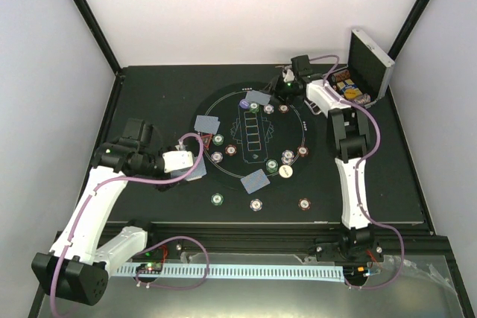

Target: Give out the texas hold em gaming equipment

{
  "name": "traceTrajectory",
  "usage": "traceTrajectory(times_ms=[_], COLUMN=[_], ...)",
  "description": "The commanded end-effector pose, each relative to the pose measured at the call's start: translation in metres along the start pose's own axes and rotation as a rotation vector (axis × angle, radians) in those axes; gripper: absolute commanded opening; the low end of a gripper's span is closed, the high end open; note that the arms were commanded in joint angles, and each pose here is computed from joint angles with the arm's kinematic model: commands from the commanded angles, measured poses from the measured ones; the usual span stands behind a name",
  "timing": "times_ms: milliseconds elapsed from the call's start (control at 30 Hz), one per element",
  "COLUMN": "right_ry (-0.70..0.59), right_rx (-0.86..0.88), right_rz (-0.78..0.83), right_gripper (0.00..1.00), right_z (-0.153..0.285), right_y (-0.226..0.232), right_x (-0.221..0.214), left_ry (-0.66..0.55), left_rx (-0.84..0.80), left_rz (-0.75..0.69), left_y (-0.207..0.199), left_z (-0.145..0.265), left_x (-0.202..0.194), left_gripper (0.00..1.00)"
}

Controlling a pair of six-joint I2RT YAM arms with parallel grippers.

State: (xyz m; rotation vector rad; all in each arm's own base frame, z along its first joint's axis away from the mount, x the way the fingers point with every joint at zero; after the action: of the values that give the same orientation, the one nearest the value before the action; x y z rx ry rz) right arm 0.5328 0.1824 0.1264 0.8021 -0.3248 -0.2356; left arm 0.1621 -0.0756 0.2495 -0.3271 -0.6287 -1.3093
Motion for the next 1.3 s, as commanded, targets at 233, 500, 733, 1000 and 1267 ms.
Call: traceTrajectory(times_ms=[233, 500, 733, 1000, 1267], right_ry=[-0.114, 0.108, 0.274, 0.393, 0.422], right_rx=[0.052, 0.331, 0.484, 0.513, 0.53], right_rz=[0.131, 0.214, 0.263, 0.27, 0.268], right_gripper=[0.68, 0.8, 0.81, 0.81, 0.81], right_z=[0.109, 0.118, 0.114, 0.09, 0.081], right_y=[0.058, 0.102, 0.142, 0.158, 0.169], right_x=[-0.056, -0.222, -0.325, -0.37, -0.376], left_ry=[-0.055, -0.044, -0.039, -0.042, -0.037], left_rx=[0.025, 0.03, 0.024, 0.024, 0.025], left_rz=[-0.014, -0.021, -0.02, -0.027, -0.038], left_y=[0.003, 0.001, 0.0, -0.001, -0.003], left_z=[0.012, 0.012, 0.01, 0.011, 0.011], left_x=[0.014, 0.012, 0.01, 0.011, 0.01], left_gripper=[0.02, 0.02, 0.02, 0.02, 0.02])
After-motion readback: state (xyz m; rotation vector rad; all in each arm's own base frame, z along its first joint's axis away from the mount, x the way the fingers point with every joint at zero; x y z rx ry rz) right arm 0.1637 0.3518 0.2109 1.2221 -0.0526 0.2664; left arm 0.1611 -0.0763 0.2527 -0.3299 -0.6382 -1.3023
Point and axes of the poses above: each gripper's point midway between its finger pads, its own z axis back along the fingers, its own y axis along the line the jaws close on, x = y × z, the point moved 8 cm from there along z, back along the fingers
